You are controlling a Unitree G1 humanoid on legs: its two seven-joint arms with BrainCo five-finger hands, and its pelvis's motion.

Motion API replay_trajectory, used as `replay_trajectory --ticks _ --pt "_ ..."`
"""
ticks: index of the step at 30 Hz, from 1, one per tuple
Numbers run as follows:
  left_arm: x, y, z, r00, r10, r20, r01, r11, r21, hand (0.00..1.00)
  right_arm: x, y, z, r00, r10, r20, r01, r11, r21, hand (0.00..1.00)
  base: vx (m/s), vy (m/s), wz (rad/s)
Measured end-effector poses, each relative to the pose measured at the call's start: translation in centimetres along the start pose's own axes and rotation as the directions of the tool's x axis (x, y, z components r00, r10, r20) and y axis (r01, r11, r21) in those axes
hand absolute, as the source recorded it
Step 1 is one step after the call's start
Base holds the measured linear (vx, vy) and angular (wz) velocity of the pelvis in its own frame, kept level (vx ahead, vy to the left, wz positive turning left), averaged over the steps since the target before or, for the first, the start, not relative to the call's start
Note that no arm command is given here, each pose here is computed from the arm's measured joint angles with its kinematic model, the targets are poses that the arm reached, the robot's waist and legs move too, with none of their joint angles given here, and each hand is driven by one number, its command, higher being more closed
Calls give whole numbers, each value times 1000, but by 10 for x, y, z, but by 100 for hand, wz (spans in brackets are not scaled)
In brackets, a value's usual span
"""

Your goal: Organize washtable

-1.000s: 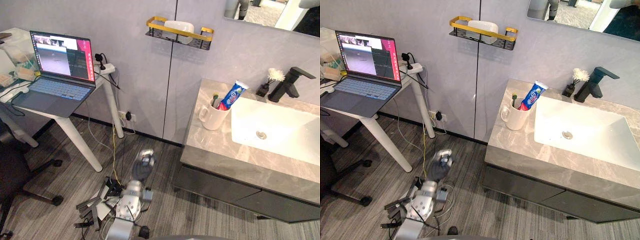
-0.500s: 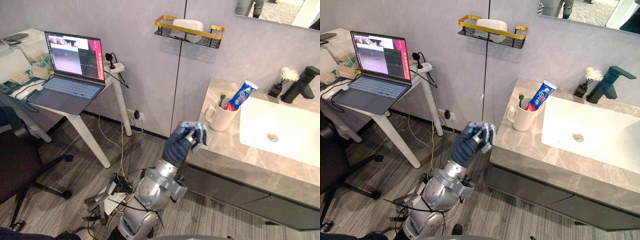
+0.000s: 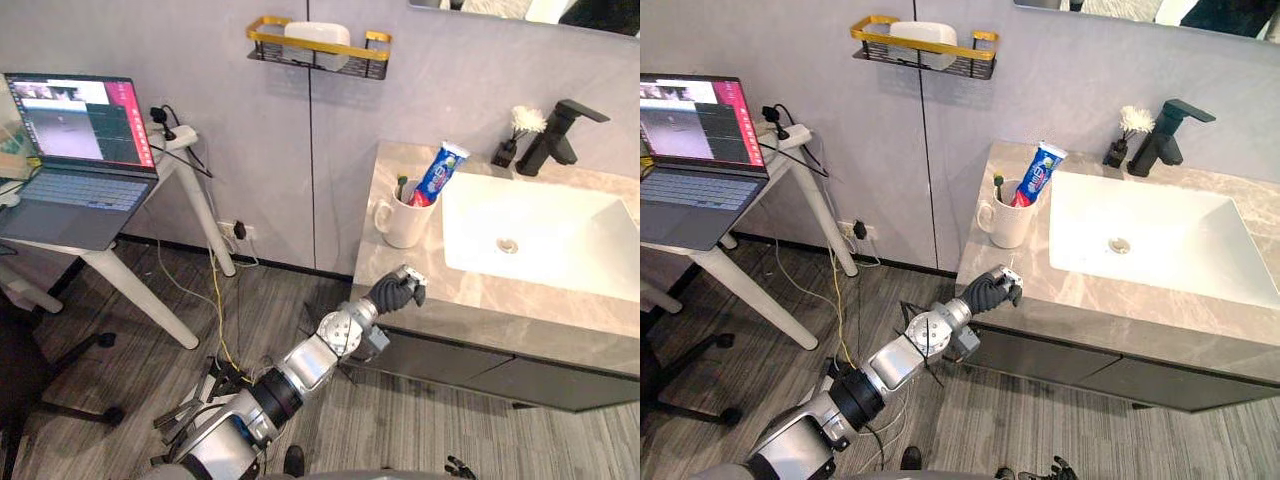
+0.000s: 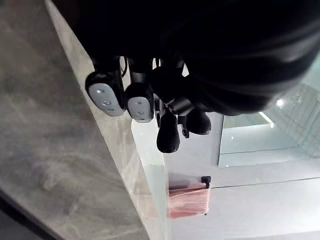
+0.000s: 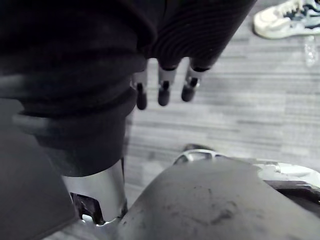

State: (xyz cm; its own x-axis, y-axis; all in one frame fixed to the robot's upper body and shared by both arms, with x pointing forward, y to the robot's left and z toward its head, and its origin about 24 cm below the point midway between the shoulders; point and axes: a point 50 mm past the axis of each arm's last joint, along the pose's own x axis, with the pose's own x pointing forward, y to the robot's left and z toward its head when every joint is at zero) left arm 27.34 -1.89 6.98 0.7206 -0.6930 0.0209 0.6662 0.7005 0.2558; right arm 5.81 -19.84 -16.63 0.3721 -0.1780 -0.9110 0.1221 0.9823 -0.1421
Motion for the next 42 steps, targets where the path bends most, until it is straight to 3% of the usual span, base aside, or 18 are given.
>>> replay_trajectory --ticks 6,10,28,42 --pt "13 33 8 987 159 15 -159 972 174 100 0 4 11 999 5 47 -6 1000 9 0 9 -5 -25" --pt "12 48 11 968 250 31 -252 956 151 100 0 4 13 998 3 59 -4 1000 14 0 -14 -8 -23" --pt "8 74 12 902 431 30 -432 899 77 100 -1 9 27 992 5 129 -7 1000 18 0 -4 -1 -5" --pt "14 78 18 918 397 20 -386 902 -191 100 -2 11 36 986 5 169 -9 1000 27 0 -25 5 -8"
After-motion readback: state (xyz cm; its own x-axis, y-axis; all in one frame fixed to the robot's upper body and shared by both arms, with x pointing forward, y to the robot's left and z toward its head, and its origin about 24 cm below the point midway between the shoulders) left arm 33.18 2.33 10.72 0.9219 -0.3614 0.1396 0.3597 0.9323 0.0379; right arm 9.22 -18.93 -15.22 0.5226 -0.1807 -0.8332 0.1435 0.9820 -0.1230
